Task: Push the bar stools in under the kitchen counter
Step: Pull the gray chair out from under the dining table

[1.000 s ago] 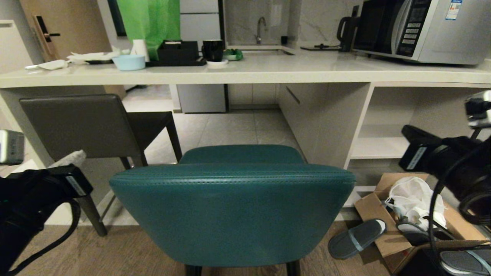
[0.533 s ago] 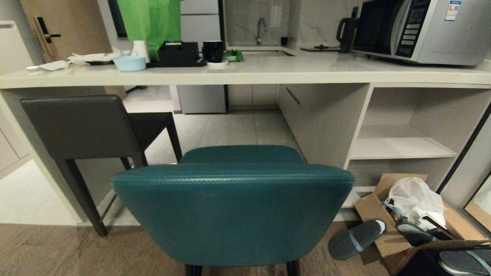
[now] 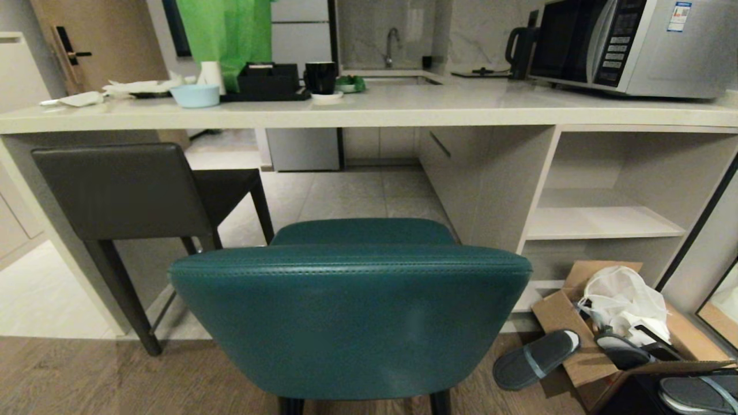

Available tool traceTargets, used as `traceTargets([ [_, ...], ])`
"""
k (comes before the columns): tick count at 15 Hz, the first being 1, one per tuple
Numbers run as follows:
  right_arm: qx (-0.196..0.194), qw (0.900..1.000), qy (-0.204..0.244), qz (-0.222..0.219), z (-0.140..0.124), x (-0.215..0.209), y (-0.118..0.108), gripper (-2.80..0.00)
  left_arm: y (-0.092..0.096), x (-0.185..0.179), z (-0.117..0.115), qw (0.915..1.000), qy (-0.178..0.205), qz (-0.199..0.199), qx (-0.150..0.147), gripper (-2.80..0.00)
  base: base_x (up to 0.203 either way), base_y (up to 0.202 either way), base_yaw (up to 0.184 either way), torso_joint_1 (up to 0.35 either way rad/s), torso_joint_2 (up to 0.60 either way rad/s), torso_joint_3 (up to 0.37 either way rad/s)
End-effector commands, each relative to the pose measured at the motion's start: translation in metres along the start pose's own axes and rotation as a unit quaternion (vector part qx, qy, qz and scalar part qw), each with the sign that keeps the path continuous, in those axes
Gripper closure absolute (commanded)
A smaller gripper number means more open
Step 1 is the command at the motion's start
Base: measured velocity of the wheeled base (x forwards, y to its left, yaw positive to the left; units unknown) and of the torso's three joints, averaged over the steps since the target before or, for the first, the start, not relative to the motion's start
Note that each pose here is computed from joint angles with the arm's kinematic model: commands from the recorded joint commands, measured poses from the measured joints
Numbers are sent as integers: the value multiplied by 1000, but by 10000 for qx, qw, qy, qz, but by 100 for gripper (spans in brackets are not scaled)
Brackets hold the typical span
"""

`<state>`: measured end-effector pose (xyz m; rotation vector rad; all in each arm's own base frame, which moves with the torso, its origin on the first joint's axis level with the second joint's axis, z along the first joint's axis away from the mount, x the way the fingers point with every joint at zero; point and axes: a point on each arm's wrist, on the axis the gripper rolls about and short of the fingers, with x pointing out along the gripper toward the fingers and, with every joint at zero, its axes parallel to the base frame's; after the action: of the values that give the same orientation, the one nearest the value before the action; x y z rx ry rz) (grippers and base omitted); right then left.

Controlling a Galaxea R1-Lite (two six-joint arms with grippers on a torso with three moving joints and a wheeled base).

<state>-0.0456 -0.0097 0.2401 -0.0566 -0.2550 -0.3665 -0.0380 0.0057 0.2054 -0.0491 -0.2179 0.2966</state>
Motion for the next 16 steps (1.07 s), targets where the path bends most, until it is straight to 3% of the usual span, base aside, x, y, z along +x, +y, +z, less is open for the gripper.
traceTargets([
  [1, 67, 9997, -232, -100, -13, -34, -11, 0, 4, -14, -8, 9998, -208, 54, -59, 0, 0, 0, 0, 0, 0, 0],
  [4, -26, 10000, -33, 30, -42, -51, -13, 0, 5, -16, -20, 9999, -162, 26, 8, 0, 0, 0, 0, 0, 0, 0],
  [6, 47, 9992, 207, 352, -63, -48, -8, 0, 7, -29, -40, 9965, -326, -762, 105, 0, 0, 0, 0, 0, 0, 0],
  [10, 70, 9887, 905, 1191, -106, -36, 5, 0, 2, -21, -85, 9869, 389, -1519, 392, 0, 0, 0, 0, 0, 0, 0],
  [12, 42, 9834, 1043, 1485, -133, -29, 12, 0, 1, -17, -108, 9834, 779, -1571, 463, 0, 0, 0, 0, 0, 0, 0],
  [14, 32, 9822, 936, 1630, -152, -24, 17, 0, 0, -14, -126, 9826, 935, -1530, 476, 0, 0, 0, 0, 0, 0, 0],
  [15, 72, 9813, 821, 1737, -155, -23, 18, 0, 0, -14, -130, 9824, 979, -1512, 487, 0, 0, 0, 0, 0, 0, 0],
  [16, 27, 9785, 977, 1818, -158, -24, 18, 0, 0, -14, -130, 9820, 991, -1532, 490, 0, 0, 0, 0, 0, 0, 0],
])
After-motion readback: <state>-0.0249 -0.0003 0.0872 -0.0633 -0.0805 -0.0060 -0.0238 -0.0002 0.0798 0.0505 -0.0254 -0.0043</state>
